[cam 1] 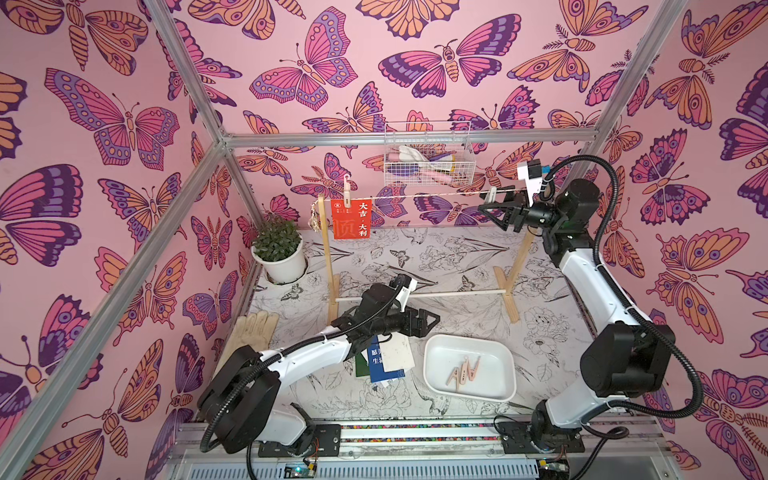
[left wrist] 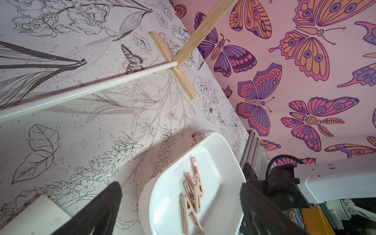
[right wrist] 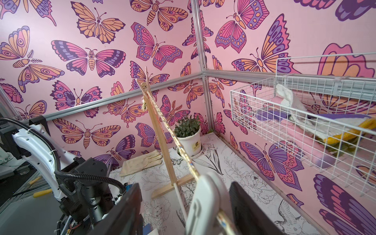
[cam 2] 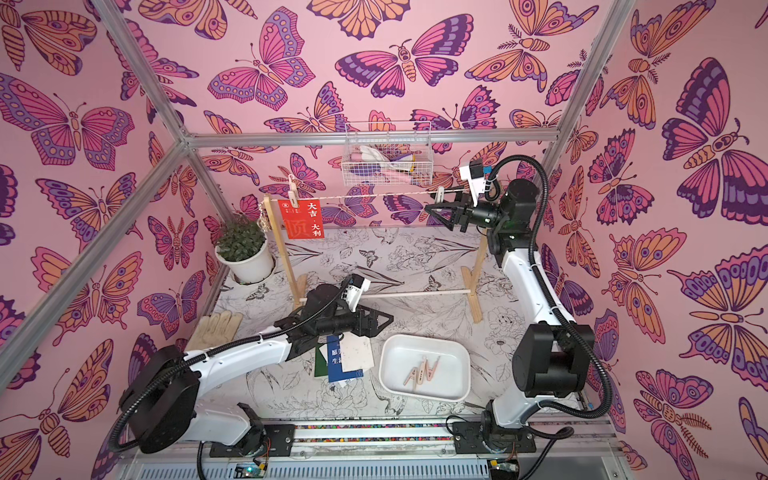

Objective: Remove the postcards from the strings
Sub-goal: Remove the clamp from the clothesline.

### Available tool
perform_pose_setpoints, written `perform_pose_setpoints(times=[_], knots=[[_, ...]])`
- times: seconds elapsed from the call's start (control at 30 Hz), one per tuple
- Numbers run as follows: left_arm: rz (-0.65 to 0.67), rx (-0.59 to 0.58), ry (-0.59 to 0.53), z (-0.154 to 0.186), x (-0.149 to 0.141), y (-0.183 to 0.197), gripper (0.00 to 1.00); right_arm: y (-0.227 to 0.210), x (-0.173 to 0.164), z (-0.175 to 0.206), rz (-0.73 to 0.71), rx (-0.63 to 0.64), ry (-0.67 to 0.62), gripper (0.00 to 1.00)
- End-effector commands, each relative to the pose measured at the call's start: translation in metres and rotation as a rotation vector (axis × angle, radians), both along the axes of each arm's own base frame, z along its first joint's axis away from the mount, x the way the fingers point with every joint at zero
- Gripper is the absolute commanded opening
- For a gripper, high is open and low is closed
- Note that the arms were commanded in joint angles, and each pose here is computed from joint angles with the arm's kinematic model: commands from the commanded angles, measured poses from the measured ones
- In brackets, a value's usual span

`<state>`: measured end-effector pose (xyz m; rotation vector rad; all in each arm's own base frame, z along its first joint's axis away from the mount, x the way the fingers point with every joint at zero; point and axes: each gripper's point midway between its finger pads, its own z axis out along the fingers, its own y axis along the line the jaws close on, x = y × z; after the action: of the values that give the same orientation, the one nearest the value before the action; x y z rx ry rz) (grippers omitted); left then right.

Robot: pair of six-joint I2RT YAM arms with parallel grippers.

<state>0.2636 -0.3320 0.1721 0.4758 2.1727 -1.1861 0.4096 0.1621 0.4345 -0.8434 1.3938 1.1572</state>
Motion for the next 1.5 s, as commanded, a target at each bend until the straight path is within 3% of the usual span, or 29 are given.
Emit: perform_pose_setpoints(times=[0.0,0.17,0.4,0.87,1.03,1.47], knots=[[0.002,-0.011,-0.008,0.0053,0.0029,-0.0052,0.93,-0.0002,-0.0021,0.0050,0.019,-0.009,-0.035,0.68],[0.001,-0.010,-0.010,0.0055,0.0024,-0.0066,0.93,-0.0002,-0.0013,-0.0002,0.023,-0.012,-0.031,0.62],[-0.005,-0.011,-0.011,0.0063,0.0020,-0.0090,0.93,0.0000,-0.0018,-0.0006,0.024,-0.013,-0.033,0.44],[-0.010,-0.011,-0.013,0.0072,0.0007,-0.0113,0.93,0.0004,-0.0038,-0.0030,0.019,-0.015,-0.036,0.33],[-0.014,-0.009,-0.013,0.0060,-0.0001,-0.0122,0.93,0.0005,-0.0062,-0.0035,0.019,-0.017,-0.040,0.19],[-0.016,-0.003,-0.013,0.0028,-0.0003,-0.0136,0.93,0.0036,-0.0096,-0.0038,0.025,-0.025,-0.045,0.00]])
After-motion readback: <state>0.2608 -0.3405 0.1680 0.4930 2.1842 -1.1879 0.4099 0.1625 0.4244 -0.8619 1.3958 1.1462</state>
